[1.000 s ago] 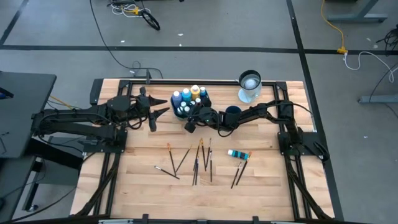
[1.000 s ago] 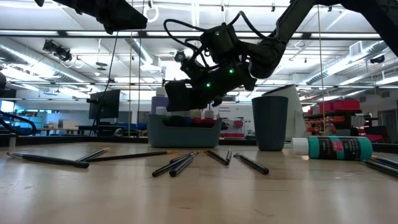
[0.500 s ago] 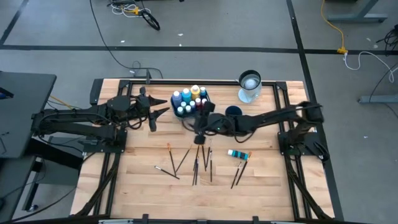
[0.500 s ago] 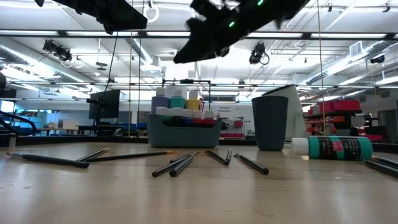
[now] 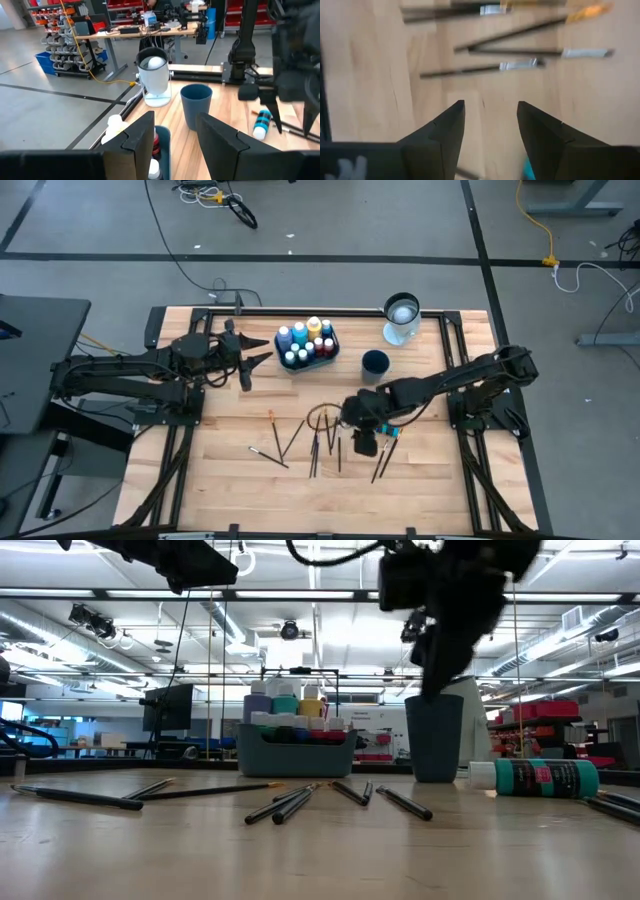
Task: Pick & Place Paint Supplies
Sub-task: Put the light blue paint bottle into the blue bin
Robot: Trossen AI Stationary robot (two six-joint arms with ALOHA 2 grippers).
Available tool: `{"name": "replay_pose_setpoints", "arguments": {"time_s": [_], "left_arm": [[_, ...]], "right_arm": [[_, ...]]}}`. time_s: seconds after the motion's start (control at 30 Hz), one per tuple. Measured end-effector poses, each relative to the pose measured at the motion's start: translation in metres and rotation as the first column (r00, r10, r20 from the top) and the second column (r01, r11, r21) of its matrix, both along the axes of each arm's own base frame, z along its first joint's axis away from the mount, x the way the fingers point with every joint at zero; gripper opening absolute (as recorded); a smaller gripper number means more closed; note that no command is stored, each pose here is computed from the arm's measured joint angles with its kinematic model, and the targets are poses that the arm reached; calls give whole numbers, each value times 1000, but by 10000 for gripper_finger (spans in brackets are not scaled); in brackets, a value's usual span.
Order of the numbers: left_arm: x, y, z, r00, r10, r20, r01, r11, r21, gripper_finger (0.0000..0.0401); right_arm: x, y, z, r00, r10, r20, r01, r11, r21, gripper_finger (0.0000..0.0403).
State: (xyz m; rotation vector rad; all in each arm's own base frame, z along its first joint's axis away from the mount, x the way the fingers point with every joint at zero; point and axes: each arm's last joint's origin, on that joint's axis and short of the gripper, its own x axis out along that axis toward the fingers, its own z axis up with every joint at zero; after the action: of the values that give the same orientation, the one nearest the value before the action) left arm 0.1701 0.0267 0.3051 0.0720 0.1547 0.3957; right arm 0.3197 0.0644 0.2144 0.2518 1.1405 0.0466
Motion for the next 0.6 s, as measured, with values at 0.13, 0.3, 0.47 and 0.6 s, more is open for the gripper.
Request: {"name": "replay_pose_setpoints", "arguments": {"time_s": [0.13,0.3,0.47,0.6], "left_arm": [[0,0,3,1000,0,27,0,1000,1,153],[1,0,5,999,-3,51,3,1000,4,153],[1,0,5,999,-3,54,3,1000,5,153],[1,0,5,999,-3,54,3,1000,5,153]], "right_arm": [[-8,5,-8,998,5,-64,-7,1000,-28,183],[-16,0,-21,993,-17,-116,8,997,-79,183],[-24,-8,-37,986,-44,-163,27,994,-103,183],[-29,-13,-45,981,-59,-183,40,993,-108,183]]}}
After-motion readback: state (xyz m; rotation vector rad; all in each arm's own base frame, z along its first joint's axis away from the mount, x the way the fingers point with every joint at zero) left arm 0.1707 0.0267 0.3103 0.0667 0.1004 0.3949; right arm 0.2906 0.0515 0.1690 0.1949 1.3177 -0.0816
